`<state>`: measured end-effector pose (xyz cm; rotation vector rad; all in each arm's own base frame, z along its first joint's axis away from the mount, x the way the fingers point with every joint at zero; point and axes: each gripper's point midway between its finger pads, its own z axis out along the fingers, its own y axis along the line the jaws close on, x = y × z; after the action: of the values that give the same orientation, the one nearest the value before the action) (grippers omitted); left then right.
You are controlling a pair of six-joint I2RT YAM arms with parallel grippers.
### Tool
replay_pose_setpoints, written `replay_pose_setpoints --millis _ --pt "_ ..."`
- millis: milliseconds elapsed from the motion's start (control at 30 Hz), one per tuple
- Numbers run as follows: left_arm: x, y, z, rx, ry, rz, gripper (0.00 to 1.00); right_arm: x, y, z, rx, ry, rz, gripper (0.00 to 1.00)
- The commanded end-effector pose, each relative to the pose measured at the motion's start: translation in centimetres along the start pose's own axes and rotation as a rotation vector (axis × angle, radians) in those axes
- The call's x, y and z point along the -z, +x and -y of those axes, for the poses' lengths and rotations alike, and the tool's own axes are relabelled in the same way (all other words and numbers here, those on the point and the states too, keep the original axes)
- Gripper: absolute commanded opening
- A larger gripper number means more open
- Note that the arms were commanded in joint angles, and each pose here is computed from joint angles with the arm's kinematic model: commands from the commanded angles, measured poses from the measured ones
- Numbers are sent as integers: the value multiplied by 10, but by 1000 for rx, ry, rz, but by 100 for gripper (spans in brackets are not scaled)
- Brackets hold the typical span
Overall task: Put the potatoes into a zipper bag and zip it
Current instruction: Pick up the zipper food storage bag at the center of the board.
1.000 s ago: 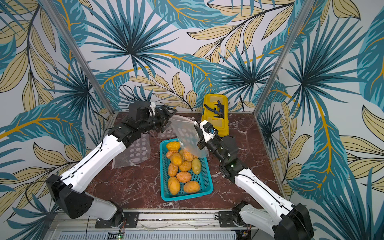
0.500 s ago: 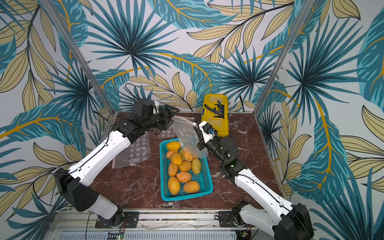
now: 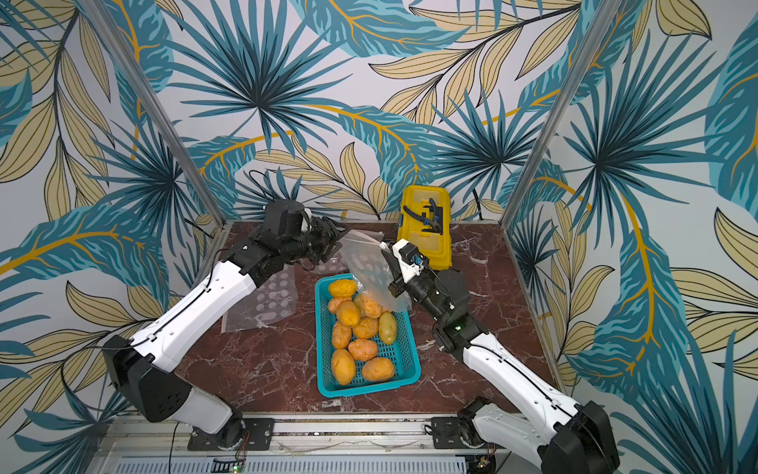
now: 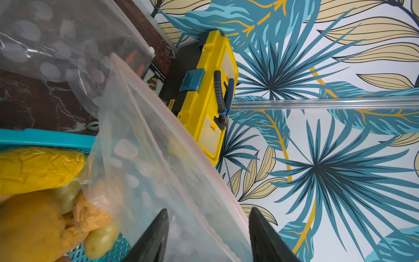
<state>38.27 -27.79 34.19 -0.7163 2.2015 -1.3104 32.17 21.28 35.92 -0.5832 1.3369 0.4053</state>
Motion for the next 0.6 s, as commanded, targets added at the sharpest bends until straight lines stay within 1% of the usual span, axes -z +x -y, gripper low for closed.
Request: replay_pose_setpoints --millis 0,133,233,367,467,567 --pt "-3 12 -4 7 -7 -48 57 1 -3 -5 -15 -21 11 0" --pt "-8 11 -7 11 -18 -51 43 1 -3 -5 -19 -24 10 0" --pt "-7 9 -10 15 -24 -35 35 2 -3 -5 -20 -24 10 0" --pt "-9 11 -11 21 -25 -49 19 2 -3 -7 -22 -31 11 0" --pt "-12 15 -12 28 -27 -71 15 2 -3 -7 -26 -36 11 0" --pt "-11 13 -13 27 -30 -57 12 2 -3 -8 -27 -39 11 0"
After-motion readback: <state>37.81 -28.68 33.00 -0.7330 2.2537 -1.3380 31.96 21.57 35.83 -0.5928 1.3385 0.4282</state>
